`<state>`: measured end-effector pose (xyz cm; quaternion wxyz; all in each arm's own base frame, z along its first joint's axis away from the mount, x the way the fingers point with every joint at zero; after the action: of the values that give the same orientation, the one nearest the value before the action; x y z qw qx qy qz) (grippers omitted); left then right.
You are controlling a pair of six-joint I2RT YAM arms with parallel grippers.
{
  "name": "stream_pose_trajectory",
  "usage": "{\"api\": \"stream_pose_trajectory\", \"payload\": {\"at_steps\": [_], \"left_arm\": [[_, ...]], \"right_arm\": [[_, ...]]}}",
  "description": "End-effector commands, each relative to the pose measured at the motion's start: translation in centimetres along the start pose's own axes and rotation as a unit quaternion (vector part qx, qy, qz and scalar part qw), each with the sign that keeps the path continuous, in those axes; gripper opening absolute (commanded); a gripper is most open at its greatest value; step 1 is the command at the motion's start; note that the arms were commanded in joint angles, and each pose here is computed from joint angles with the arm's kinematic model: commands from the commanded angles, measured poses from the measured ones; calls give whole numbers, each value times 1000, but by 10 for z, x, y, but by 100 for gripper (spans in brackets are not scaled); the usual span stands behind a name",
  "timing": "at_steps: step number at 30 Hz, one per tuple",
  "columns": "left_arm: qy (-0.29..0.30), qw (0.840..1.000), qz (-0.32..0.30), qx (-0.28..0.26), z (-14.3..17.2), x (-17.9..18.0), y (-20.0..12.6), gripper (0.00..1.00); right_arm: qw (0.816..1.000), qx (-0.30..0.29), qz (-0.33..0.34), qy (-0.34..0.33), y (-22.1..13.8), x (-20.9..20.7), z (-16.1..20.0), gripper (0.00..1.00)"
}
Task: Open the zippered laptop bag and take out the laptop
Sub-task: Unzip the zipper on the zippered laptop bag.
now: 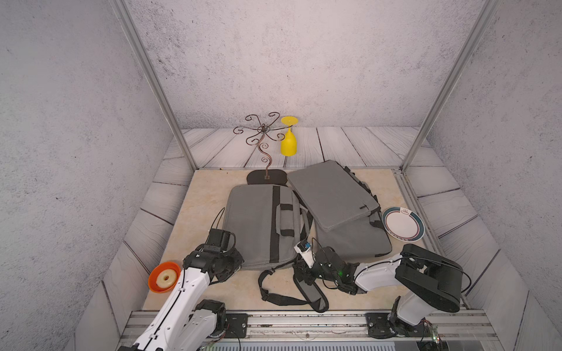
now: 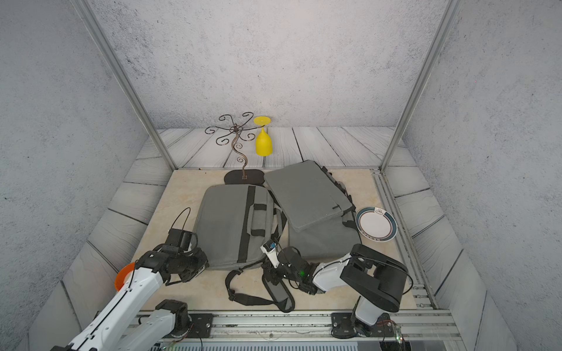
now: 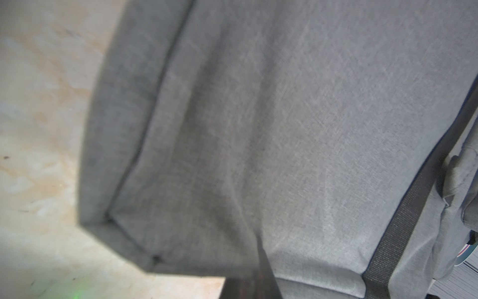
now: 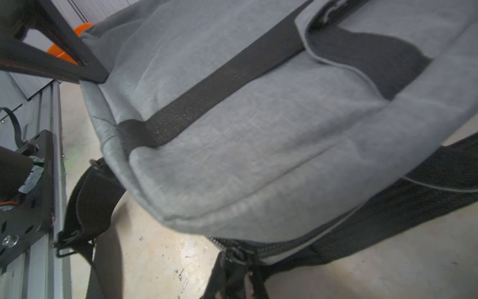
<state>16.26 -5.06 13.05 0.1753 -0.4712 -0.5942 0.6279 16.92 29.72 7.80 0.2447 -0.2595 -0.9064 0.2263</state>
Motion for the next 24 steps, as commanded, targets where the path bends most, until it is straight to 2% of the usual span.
{"api": "stream_pose_trajectory", "payload": {"at_steps": [1,7,11,14,16,20,21,24], "left_arm": [[19,999,-22,-29,-7,2,-10,0],[22,999,-24,-31,-8,2,-10,0],[24,999,-16,-30,-9,-1,-8,0],[31,999,-7,-30,-10,-4,-8,0],[34,999,-4,-31,-11,-5,-7,0],[39,999,0,-31,-14,-10,-8,0],[40,999,0,-31,-14,-11,-8,0],[41,999,0,-30,-14,-10,-6,0]], "right_arm": [[999,-3,29,36,-7,-17,0,0],[996,-9,40,85,-10,-38,-6,0],[998,13,14,53,-9,-31,-5,7],[999,21,7,36,-12,-28,-4,24],[999,28,11,27,-19,-26,-9,44],[998,17,56,39,-40,-26,-36,73],[996,9,73,57,-45,-27,-46,78],[990,-1,88,110,-49,-29,-68,83]]}}
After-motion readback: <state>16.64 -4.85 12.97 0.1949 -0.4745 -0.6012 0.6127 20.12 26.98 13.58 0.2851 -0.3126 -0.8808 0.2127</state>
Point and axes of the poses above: each gripper's point midway between its finger pads, its own y axis out along the fingers, its own x axis along the line the jaws close on, z = x × y, the point moved 6 cm from there along -y, back along the fingers, and after that the axes turned 2 degrees about y, right-handed, at the moved point
